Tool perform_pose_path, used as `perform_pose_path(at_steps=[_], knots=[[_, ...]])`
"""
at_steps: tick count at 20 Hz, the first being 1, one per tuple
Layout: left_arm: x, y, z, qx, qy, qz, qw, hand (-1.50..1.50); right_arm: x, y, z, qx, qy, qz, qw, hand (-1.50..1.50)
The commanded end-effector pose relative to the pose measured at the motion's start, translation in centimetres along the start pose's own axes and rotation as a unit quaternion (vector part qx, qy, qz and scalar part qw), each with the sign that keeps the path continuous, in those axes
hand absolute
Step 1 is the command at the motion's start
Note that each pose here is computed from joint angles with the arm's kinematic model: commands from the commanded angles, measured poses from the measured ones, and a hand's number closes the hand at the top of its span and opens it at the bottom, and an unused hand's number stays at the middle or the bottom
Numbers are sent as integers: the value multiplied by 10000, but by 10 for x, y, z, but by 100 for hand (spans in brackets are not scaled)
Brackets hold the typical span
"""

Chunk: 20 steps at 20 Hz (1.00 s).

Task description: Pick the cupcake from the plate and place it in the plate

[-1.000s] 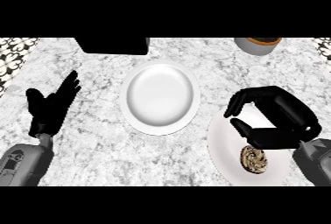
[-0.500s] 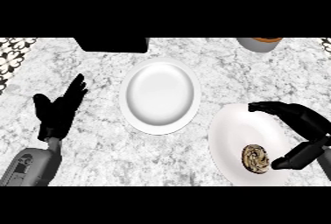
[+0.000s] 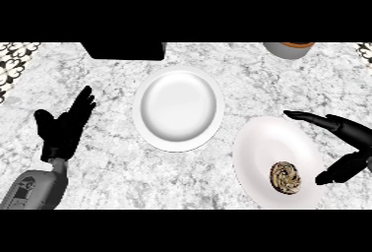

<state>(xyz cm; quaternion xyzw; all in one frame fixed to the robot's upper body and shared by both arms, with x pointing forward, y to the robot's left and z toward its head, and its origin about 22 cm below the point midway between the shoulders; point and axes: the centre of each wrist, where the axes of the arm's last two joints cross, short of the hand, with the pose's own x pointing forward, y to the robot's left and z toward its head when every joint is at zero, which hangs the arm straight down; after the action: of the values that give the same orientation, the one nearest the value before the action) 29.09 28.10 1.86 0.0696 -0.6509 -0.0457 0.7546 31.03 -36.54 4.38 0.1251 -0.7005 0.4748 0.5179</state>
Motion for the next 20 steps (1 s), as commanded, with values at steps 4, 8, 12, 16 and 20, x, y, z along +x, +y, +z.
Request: perform_pose_path(at_steps=[4, 8, 12, 16, 20], knots=[[9, -8, 5, 91, 82, -9, 9999, 0, 1, -7, -14, 1257, -191, 172, 9917, -150], [8, 6, 0, 56, 44, 21, 10000, 0, 2, 1, -17, 1732, 11, 574, 9832, -150], [-2, 8, -4, 109, 40, 20, 9999, 0, -3, -4, -37, 1796, 170, 1243, 9757, -150], [-3, 14, 5, 120, 15, -44, 9999, 0, 10, -10, -41, 2022, 305, 1544, 9666, -150], [-2, -2, 14, 141, 63, -97, 9998, 0, 1, 20, -59, 2353, 428, 1776, 9546, -150]])
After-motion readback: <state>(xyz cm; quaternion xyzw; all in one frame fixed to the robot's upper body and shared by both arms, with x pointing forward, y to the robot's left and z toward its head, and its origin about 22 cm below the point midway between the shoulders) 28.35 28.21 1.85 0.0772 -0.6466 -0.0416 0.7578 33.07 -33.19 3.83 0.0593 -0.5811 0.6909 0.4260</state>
